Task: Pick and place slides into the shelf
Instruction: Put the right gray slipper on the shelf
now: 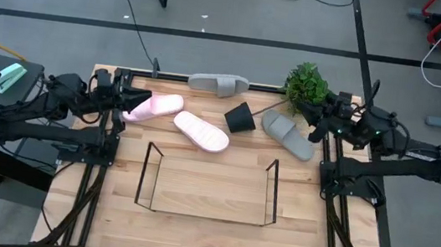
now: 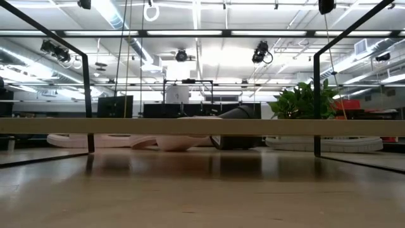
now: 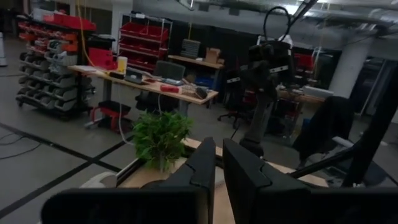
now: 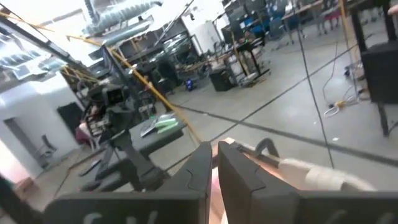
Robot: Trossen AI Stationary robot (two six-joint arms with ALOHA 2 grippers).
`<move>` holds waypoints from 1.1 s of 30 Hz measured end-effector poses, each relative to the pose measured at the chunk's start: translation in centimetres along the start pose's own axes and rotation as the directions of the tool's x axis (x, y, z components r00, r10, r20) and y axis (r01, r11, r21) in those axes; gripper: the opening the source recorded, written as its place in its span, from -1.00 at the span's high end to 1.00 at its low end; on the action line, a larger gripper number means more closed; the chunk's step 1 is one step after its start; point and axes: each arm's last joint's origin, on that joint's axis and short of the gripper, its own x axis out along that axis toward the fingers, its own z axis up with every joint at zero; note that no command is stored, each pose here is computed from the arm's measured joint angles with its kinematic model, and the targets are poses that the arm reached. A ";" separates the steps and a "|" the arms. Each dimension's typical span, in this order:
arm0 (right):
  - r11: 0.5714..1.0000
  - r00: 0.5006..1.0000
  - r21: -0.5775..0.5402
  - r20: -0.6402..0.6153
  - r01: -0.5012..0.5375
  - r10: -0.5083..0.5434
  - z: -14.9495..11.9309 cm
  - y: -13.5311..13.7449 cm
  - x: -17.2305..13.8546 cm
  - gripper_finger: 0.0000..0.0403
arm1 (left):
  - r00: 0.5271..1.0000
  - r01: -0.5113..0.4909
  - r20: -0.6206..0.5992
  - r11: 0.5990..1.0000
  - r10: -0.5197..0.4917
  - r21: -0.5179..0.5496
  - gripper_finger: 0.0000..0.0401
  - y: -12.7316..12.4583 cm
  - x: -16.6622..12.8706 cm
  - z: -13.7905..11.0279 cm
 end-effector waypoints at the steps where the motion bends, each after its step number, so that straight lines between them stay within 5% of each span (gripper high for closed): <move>1: 1.000 1.000 0.003 0.015 0.002 -0.002 0.6 0.2 0.1 0.83 | 1.000 0.001 0.000 1.000 -0.001 -0.001 0.85 0.0 0.0 0.0; 17: 0.970 0.950 -0.148 -0.217 0.194 -0.224 4.5 0.1 -2.1 0.88 | 0.999 -0.013 -0.037 0.981 0.006 -0.192 0.90 -0.2 2.3 -0.6; 33: 0.873 0.734 -0.111 -0.497 0.476 -0.463 0.3 -2.9 -3.3 0.81 | 0.999 -0.018 -0.044 0.971 0.008 -0.236 0.83 -0.7 7.5 -2.1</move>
